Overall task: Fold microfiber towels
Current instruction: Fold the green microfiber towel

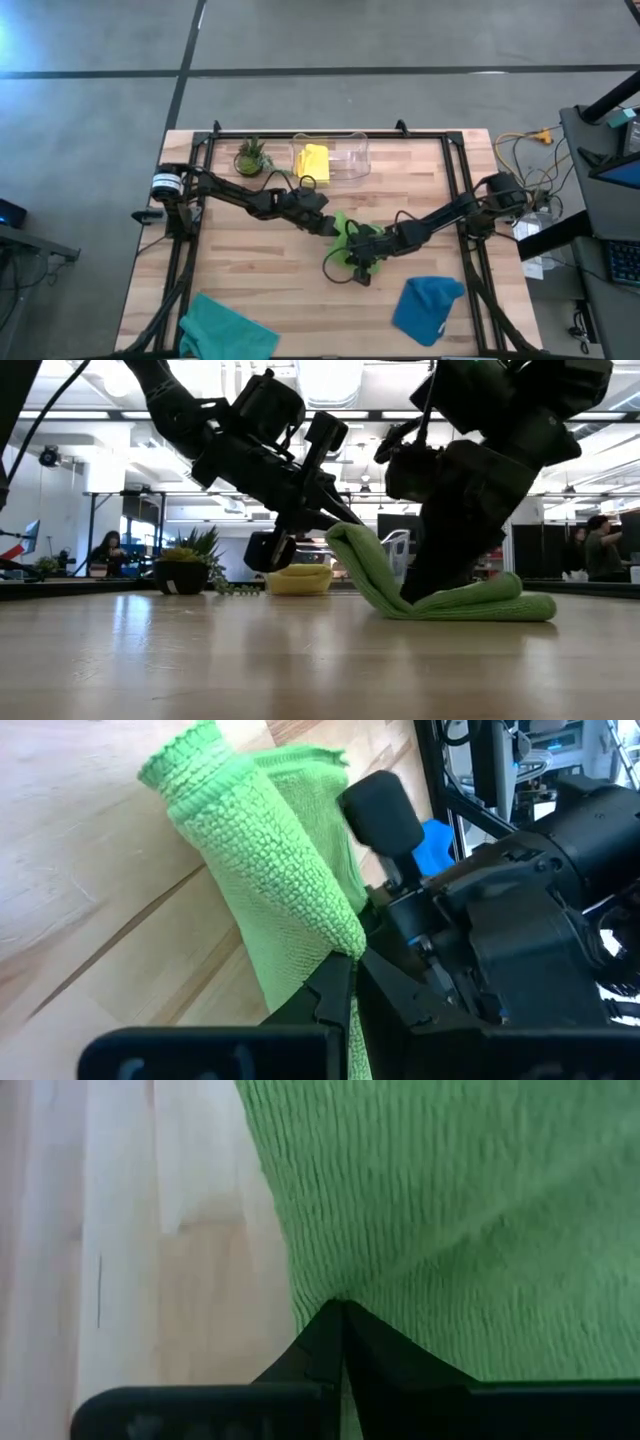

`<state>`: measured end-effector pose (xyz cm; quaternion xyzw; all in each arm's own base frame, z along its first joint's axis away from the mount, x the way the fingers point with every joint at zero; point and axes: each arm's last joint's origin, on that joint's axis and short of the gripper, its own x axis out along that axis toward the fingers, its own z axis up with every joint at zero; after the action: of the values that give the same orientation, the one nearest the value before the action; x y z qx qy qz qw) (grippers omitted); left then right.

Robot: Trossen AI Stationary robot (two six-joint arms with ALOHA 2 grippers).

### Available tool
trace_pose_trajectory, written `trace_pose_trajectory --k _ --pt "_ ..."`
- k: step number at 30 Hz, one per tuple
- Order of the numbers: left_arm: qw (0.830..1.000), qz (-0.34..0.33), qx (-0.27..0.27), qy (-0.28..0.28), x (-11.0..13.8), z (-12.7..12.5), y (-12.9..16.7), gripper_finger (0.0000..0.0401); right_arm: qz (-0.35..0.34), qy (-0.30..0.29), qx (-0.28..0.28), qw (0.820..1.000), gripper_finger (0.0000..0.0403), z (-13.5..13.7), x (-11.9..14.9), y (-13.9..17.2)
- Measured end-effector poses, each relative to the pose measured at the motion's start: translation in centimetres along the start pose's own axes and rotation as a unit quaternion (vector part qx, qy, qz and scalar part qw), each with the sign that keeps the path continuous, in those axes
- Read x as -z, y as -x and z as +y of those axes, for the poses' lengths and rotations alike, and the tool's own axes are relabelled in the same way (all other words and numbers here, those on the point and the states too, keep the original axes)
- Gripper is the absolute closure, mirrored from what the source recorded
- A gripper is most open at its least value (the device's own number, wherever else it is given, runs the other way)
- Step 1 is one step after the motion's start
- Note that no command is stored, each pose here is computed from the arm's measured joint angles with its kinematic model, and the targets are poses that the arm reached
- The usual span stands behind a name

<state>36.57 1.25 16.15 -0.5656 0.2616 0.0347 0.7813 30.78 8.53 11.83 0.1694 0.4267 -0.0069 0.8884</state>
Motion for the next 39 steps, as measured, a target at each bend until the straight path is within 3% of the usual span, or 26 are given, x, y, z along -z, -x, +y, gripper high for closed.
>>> trace_pose_trajectory --k 9,21,39 --pt "1.000 0.009 -0.005 0.002 0.3 0.5 0.1 0.0401 -0.023 -0.019 0.058 0.998 0.0394 -0.8 -0.6 1.3" --pt "1.000 0.014 -0.001 0.001 0.4 0.5 0.1 0.0401 -0.012 -0.033 0.074 0.997 0.0394 -2.8 -1.9 -0.6" --pt "1.000 0.015 0.014 -0.003 0.3 0.2 0.1 0.0401 0.001 -0.038 0.123 0.992 0.0394 -3.5 -2.0 0.6"
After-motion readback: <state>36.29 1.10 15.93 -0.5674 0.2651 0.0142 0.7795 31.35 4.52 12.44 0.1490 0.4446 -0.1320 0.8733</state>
